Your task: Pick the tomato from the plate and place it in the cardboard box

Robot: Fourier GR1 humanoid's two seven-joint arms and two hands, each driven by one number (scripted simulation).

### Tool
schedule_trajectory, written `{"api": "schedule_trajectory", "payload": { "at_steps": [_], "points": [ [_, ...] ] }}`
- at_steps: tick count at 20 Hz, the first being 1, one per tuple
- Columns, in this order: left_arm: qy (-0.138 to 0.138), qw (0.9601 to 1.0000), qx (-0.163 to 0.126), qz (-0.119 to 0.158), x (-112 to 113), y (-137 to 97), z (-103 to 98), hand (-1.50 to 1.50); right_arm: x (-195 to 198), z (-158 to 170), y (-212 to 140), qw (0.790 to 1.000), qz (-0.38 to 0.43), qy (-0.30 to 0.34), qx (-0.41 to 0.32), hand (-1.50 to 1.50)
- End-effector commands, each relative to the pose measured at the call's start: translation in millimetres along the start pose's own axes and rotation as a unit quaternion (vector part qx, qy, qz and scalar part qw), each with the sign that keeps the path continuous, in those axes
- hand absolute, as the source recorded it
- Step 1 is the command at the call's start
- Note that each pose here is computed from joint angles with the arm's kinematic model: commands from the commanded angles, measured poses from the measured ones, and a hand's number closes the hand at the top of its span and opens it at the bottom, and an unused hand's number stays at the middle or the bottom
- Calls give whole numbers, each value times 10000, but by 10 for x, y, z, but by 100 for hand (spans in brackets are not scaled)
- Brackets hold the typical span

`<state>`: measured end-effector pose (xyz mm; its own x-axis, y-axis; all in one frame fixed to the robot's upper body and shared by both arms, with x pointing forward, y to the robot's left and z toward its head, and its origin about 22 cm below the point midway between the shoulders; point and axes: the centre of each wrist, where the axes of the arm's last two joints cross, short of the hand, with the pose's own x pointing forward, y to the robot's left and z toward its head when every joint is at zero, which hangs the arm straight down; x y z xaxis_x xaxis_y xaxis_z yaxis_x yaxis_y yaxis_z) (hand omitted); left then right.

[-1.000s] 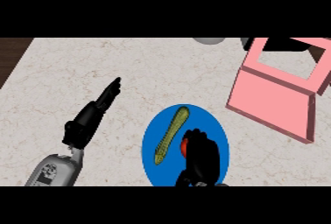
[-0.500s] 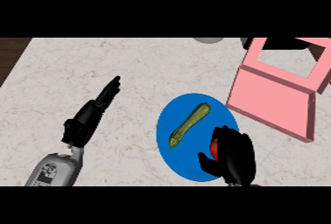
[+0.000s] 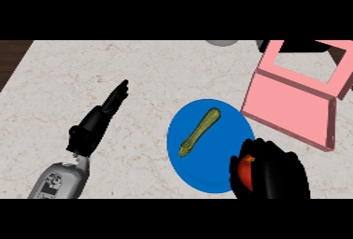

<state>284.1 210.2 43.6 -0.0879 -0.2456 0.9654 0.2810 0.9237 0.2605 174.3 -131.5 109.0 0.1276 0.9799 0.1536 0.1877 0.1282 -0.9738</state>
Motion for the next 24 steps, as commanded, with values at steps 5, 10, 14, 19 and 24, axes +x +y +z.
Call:
{"api": "schedule_trajectory", "payload": {
  "at_steps": [5, 10, 14, 19, 24],
  "points": [
    [-17, 10000, -47, -20, -64, -47, 90, 0, 121, 524, -865, 9930, -824, -47, -847, 150],
    [63, 10000, 6, 33, -50, 16, 49, 0, 95, 437, -1116, 9860, -1155, 341, -1153, 150],
    [-30, 10000, -31, 30, 53, 146, -6, 0, 6, 320, -1194, 9840, -1030, 661, -1295, 150],
    [-43, 9999, -110, -37, 132, -84, 12, 0, -59, -92, -1195, 9800, -962, 956, -1458, 150],
    [0, 10000, -26, -41, -176, -21, 136, 0, -238, -504, -1366, 9774, -1243, 943, -1423, 150]
  ]
}}
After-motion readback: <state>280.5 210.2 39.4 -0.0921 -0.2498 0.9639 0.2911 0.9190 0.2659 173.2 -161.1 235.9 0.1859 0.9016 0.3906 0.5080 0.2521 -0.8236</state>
